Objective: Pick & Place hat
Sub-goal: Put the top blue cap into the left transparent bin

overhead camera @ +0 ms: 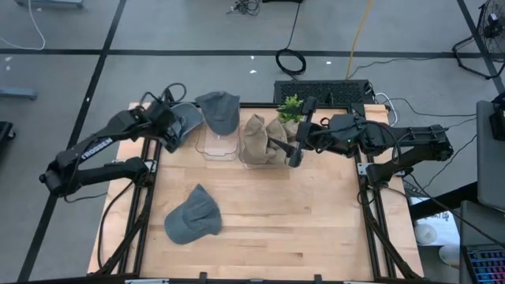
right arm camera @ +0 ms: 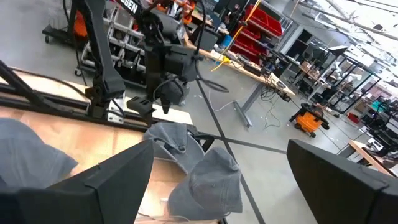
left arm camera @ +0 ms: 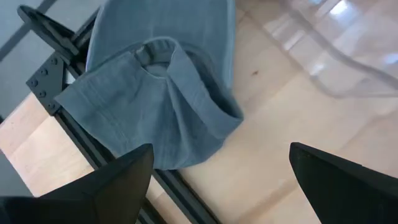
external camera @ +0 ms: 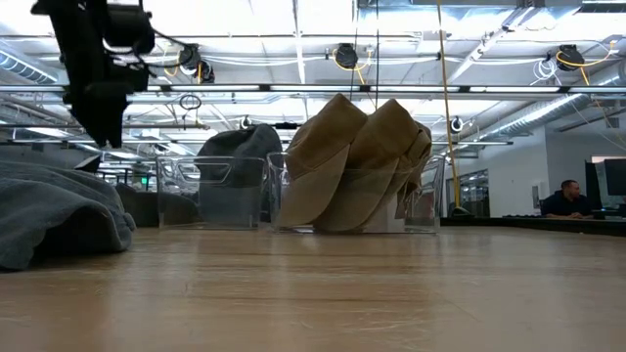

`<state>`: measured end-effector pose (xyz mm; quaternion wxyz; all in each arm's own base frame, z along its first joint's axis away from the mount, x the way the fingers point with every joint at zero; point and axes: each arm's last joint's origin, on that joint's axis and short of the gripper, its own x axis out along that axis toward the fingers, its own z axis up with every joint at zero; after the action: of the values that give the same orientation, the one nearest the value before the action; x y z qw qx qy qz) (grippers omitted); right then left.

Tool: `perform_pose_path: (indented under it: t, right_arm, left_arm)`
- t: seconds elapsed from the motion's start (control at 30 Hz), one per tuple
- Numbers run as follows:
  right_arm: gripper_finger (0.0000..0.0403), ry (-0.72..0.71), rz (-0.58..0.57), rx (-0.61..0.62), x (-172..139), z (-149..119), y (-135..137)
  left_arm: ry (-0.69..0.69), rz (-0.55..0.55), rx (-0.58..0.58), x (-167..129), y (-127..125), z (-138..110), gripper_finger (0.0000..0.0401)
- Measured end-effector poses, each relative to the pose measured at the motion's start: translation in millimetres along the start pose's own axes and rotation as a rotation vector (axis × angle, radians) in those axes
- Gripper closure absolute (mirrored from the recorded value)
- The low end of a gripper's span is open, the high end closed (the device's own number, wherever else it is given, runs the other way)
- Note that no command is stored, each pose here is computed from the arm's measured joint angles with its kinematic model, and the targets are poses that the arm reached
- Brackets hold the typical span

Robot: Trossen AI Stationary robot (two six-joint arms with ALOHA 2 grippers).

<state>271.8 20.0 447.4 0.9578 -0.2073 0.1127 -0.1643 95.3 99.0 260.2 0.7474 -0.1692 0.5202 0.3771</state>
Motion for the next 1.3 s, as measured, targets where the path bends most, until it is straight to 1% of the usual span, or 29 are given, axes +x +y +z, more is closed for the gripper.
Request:
perform_pose_path:
  t: [0.07, 0.13, 0.23, 0.37, 0.4, 0.63, 0.77, 0.83, 0.97, 1.1, 1.3]
  right_arm:
    - [0.0044, 0.001, 0.000, -0.005, 0.0, -0.1, 0.0]
    - [0.0044, 0.001, 0.000, -0.006, 0.0, -0.1, 0.0]
    - [0.0044, -0.002, 0.003, -0.005, 0.0, 0.1, 0.1]
    - [0.0044, -0.001, 0.003, -0.005, 0.0, 0.0, 0.1]
    - [0.0044, 0.000, 0.004, -0.006, 0.0, -0.1, 0.1]
    - [0.0044, 0.010, 0.008, -0.019, 0.0, -1.2, 0.6]
    - [0.0044, 0.013, 0.008, -0.032, 0.0, -1.5, 0.6]
    - [0.0044, 0.013, 0.009, -0.052, 0.0, -1.6, 0.6]
    - [0.0044, 0.024, 0.014, -0.072, -2.2, -2.6, -0.3]
    - [0.0044, 0.044, 0.018, -0.083, -4.9, -4.5, -1.2]
    - [0.0044, 0.037, 0.014, -0.079, -7.5, -3.6, -3.0]
  left_arm:
    - [0.017, 0.017, 0.002, 3.0, -0.2, 2.5, 0.0020]
    - [-0.014, 0.048, -0.012, 5.5, 0.0, 10.2, 0.0020]
    - [0.029, 0.058, -0.033, 11.8, -2.1, 12.4, 0.0020]
    - [0.107, 0.062, -0.131, 23.1, -6.7, 15.2, 0.0020]
    - [0.119, 0.063, -0.140, 25.3, -7.7, 16.1, 0.0020]
    - [0.215, 0.058, -0.094, 45.9, -18.3, 24.2, 0.0020]
    - [0.159, 0.050, -0.120, 57.6, -26.6, 36.3, 0.0020]
    - [0.140, 0.065, -0.120, 62.7, -28.8, 40.7, 0.0020]
    - [0.172, 0.103, -0.102, 72.7, -29.1, 42.9, 0.0020]
    - [0.207, 0.117, -0.096, 82.8, -27.4, 41.7, 0.0020]
    - [0.216, 0.113, -0.136, 91.5, -23.8, 43.4, 0.0020]
